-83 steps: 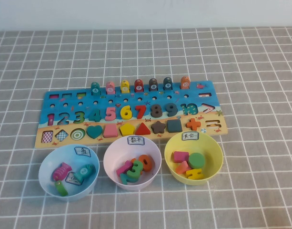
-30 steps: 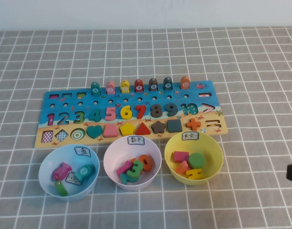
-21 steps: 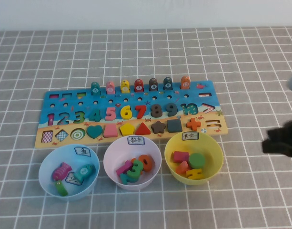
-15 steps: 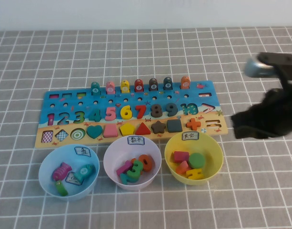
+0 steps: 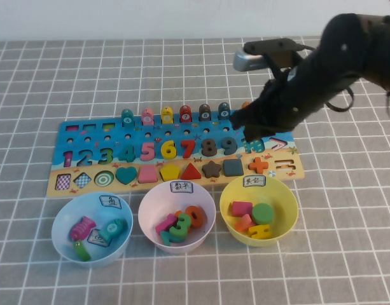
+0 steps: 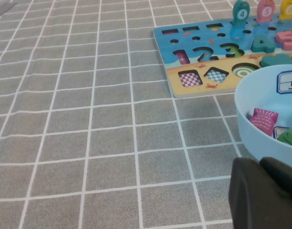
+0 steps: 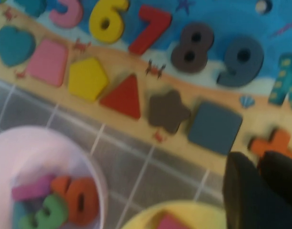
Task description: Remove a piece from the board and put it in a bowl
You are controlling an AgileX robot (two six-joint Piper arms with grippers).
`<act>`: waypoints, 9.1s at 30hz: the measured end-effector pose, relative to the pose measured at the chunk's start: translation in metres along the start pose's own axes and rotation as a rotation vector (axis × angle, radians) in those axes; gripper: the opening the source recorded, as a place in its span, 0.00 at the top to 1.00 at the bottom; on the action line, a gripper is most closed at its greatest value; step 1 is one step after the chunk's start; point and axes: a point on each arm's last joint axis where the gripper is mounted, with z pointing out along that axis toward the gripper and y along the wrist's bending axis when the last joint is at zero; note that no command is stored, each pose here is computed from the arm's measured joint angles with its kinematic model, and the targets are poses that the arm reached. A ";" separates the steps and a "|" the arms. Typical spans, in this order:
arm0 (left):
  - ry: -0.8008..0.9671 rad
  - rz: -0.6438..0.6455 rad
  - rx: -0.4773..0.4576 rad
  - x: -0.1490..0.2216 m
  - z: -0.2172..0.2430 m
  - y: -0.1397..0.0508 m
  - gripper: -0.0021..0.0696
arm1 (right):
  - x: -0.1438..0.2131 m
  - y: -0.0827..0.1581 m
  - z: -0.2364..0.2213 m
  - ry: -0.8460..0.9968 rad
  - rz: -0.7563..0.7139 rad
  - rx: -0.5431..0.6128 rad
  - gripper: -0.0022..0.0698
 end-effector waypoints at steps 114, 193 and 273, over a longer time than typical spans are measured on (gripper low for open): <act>0.000 0.000 0.000 0.000 0.000 0.000 0.97 | -0.071 -0.072 0.135 -0.178 0.012 0.223 0.50; 0.000 0.000 0.000 0.000 0.000 0.000 0.97 | 0.045 0.181 0.031 0.116 -0.218 -0.108 0.69; 0.000 0.000 0.000 0.000 0.000 0.000 0.97 | 0.121 0.135 -0.116 0.022 -0.408 0.018 0.99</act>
